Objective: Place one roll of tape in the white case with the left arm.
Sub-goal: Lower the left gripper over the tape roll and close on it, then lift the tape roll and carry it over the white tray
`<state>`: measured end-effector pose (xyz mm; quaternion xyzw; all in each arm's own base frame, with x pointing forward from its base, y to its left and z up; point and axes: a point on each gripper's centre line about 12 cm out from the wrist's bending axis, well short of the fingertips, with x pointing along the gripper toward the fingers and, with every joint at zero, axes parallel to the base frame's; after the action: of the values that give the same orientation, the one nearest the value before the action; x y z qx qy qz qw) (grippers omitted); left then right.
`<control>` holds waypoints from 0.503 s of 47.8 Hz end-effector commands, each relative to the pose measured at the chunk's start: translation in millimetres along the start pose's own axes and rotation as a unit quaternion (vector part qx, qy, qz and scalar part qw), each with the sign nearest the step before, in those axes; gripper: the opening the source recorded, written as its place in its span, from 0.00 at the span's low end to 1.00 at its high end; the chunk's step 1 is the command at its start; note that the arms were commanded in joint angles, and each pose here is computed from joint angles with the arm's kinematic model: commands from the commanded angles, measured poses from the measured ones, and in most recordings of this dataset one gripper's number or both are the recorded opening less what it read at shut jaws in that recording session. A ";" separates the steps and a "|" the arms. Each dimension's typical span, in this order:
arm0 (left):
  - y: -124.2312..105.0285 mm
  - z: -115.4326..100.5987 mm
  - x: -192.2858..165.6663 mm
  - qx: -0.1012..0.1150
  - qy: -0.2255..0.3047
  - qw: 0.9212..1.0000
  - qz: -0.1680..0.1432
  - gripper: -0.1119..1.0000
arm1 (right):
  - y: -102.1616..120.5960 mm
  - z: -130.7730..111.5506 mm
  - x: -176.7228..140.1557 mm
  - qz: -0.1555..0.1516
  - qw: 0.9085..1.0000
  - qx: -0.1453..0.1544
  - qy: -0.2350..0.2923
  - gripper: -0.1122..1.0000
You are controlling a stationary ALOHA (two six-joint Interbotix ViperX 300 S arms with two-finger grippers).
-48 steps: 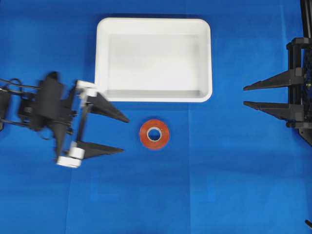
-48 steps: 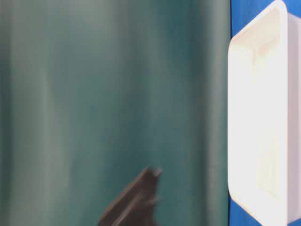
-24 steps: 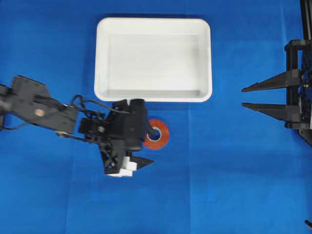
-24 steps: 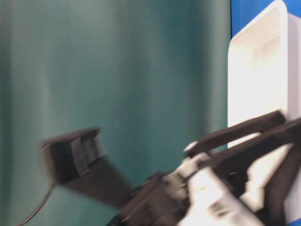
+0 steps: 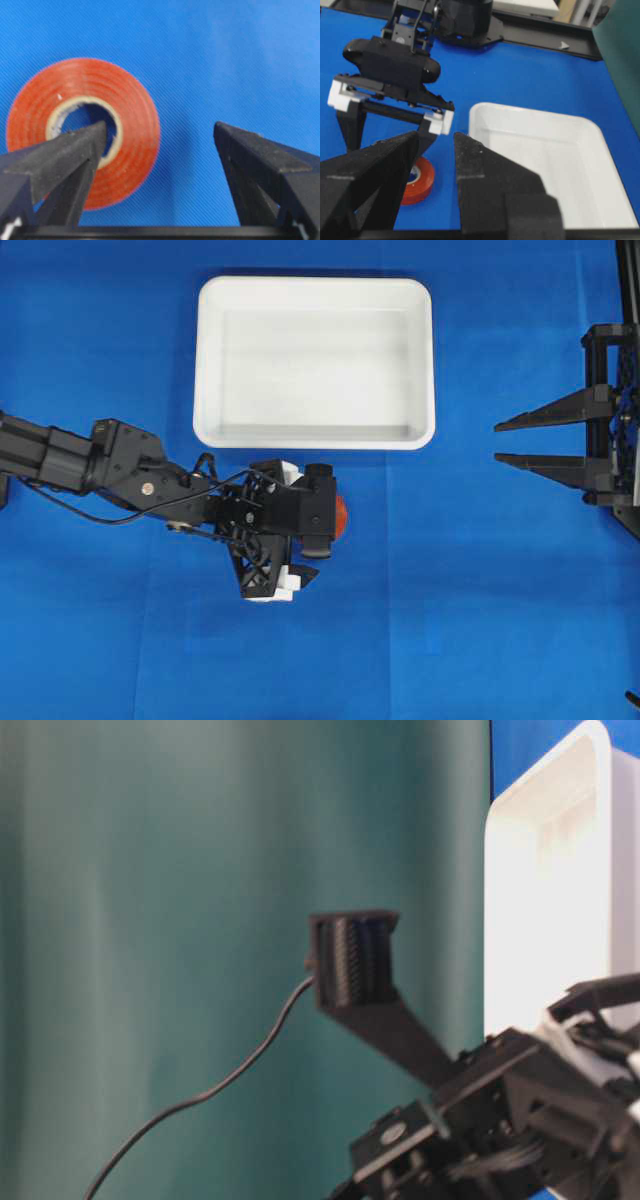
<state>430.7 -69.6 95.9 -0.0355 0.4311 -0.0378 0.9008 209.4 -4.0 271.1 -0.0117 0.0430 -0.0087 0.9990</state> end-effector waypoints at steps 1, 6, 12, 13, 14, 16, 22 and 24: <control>1.0 11.6 -0.8 -0.002 -0.009 1.000 0.001 0.87 | -0.4 3.1 1.5 -0.001 1.000 0.000 -0.004 0.00; 4.4 13.5 1.1 -0.005 0.008 1.000 0.007 0.85 | -0.3 1.3 1.8 -0.001 1.000 0.000 -0.001 0.00; 5.3 11.8 0.7 -0.001 0.053 0.998 0.016 0.69 | -0.3 1.3 1.8 -0.001 1.000 0.000 -0.001 0.00; 5.8 13.1 0.1 -0.002 0.057 0.998 0.017 0.64 | -0.3 1.0 2.1 -0.001 1.000 0.001 0.000 0.00; 5.7 14.3 -1.3 -0.002 0.060 0.998 0.018 0.58 | -0.4 1.6 2.2 -0.001 1.000 0.001 -0.001 0.00; 5.7 16.2 -3.7 0.001 0.067 0.998 0.020 0.47 | -0.3 1.0 2.1 -0.001 1.000 0.001 0.000 0.00; 1.3 30.7 -18.1 0.009 0.057 0.998 0.019 0.34 | -0.3 0.3 2.6 -0.001 1.000 0.001 0.002 0.00; -0.6 39.0 -28.4 0.012 0.047 0.999 0.017 0.34 | -0.3 0.0 2.8 -0.001 1.000 0.000 0.002 0.00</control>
<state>436.4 -63.5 101.3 -0.0166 0.5110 -0.0220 0.8592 210.1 -4.0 267.6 -0.0117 0.0492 -0.0087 0.9987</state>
